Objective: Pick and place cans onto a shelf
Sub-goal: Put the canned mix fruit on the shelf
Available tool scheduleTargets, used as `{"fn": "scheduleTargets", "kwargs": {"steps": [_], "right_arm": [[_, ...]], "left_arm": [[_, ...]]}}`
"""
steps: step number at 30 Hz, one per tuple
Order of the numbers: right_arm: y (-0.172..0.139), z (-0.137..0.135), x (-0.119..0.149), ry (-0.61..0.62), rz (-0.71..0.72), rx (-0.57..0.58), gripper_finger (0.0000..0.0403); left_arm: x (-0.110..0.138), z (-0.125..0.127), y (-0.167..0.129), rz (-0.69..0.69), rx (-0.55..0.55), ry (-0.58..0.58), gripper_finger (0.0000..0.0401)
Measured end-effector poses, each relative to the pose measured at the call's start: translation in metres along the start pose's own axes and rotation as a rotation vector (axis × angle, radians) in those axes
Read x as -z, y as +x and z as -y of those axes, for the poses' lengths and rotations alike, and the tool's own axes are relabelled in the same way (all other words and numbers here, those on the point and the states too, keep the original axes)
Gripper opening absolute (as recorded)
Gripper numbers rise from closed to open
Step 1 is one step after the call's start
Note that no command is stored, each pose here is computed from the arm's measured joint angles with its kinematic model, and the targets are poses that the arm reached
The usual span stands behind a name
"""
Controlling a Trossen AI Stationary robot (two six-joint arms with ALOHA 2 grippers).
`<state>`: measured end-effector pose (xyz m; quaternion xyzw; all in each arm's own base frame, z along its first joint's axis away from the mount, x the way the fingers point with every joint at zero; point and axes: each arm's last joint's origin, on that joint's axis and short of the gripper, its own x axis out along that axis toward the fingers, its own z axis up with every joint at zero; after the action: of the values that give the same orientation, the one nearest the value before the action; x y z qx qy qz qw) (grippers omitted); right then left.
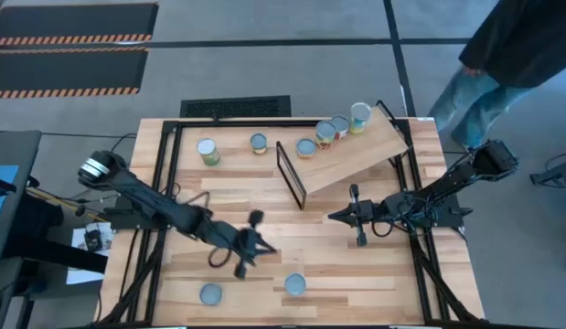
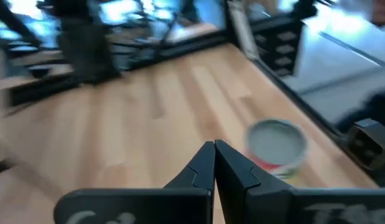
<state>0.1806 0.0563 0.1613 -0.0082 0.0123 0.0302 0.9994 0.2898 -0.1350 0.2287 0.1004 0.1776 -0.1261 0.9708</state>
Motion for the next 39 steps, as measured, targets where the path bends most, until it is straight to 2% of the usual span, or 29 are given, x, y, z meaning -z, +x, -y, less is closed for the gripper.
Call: {"fn": "scheduleTargets", "kwargs": {"steps": [3, 8, 13, 18, 22, 27, 39], "right_arm": [[0.000, 0.000, 0.000, 0.000, -0.001, 0.000, 0.0010], [0.000, 0.000, 0.000, 0.000, -0.002, -0.001, 0.0010], [0.000, 0.000, 0.000, 0.000, -0.001, -0.013, 0.0010], [0.000, -0.001, 0.000, 0.001, 0.004, -0.029, 0.0010], [0.000, -0.001, 0.000, 0.001, 0.005, -0.029, 0.0010], [0.000, -0.001, -0.001, 0.001, 0.005, -0.029, 0.0010], [0.000, -0.001, -0.001, 0.001, 0.006, -0.028, 0.0011]], "left_arm": [[-0.006, 0.013, 0.021, -0.045, 0.069, 0.032, 0.0010], [-0.007, 0.032, 0.050, -0.187, 0.135, 0.076, 0.0050], [-0.009, 0.048, 0.074, -0.257, 0.123, 0.148, 0.0091], [-0.008, 0.055, 0.085, -0.323, 0.140, 0.191, 0.0113], [-0.009, 0.057, 0.085, -0.335, 0.191, 0.186, 0.0116], [-0.006, 0.057, 0.085, -0.352, 0.201, 0.221, 0.0114], [-0.007, 0.057, 0.085, -0.336, 0.225, 0.337, 0.0084]]}}
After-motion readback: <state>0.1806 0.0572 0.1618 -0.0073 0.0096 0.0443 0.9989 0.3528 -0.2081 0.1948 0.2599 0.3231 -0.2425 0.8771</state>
